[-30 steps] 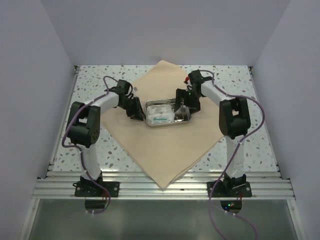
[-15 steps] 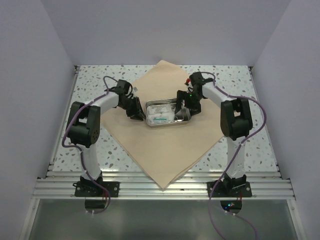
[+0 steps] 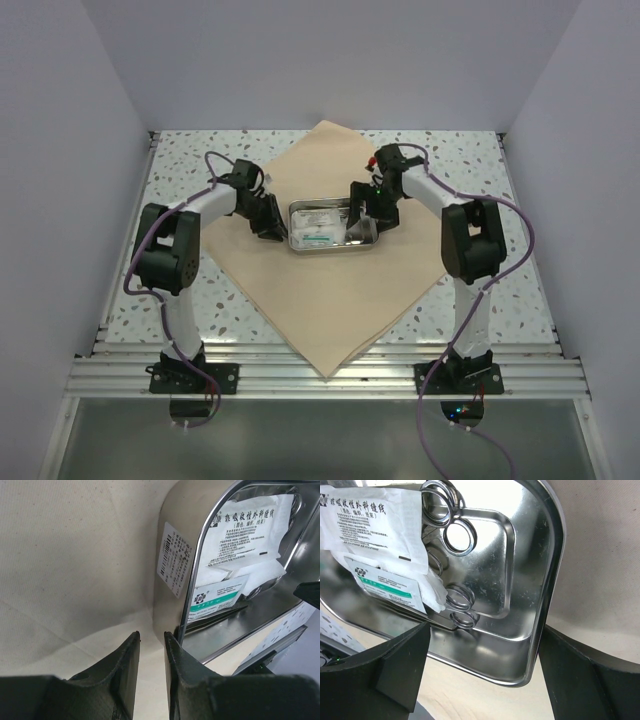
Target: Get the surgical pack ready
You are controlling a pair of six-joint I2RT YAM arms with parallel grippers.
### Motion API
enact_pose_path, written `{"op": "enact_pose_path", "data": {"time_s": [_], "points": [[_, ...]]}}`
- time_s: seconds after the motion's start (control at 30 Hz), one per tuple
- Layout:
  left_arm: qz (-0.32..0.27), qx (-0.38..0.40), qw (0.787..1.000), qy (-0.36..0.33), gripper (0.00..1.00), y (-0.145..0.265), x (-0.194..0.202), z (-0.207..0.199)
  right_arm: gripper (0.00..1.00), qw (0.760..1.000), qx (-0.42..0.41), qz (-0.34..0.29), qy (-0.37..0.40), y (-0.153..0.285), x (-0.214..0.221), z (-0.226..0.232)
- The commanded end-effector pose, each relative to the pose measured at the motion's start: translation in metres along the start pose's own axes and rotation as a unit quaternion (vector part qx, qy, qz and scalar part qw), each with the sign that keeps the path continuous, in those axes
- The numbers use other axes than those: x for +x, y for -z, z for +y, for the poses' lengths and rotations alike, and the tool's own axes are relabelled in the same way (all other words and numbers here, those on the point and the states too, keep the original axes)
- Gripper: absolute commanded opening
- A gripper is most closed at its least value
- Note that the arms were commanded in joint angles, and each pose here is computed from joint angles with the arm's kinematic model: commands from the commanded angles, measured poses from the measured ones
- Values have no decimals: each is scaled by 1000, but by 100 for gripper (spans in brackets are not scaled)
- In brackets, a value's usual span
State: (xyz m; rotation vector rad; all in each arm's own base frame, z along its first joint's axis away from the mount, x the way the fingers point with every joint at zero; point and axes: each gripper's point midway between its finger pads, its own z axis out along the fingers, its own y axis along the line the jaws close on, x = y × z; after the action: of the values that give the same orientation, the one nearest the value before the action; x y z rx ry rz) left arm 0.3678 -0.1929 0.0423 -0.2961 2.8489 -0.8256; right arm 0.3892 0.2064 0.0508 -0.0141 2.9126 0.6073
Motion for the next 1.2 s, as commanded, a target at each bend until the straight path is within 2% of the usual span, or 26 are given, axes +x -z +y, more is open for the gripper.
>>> {"op": "enact_pose_path", "data": {"time_s": [0.0,0.27,0.53,1.17], "points": [[-13,30,999,-7,30,11,-6,-20,88,998,-50,-19,19,22,-4,35],[-14,22,1000,-7,32,14,-2,-13,89,999,-36,-13,19,21,0,29],[-40,4,999,-3,39,31,-16,1,99,999,14,-32,39,36,-11,11],[-49,5,999,11,39,41,-15,13,98,998,-29,-17,46,20,-8,30]]}}
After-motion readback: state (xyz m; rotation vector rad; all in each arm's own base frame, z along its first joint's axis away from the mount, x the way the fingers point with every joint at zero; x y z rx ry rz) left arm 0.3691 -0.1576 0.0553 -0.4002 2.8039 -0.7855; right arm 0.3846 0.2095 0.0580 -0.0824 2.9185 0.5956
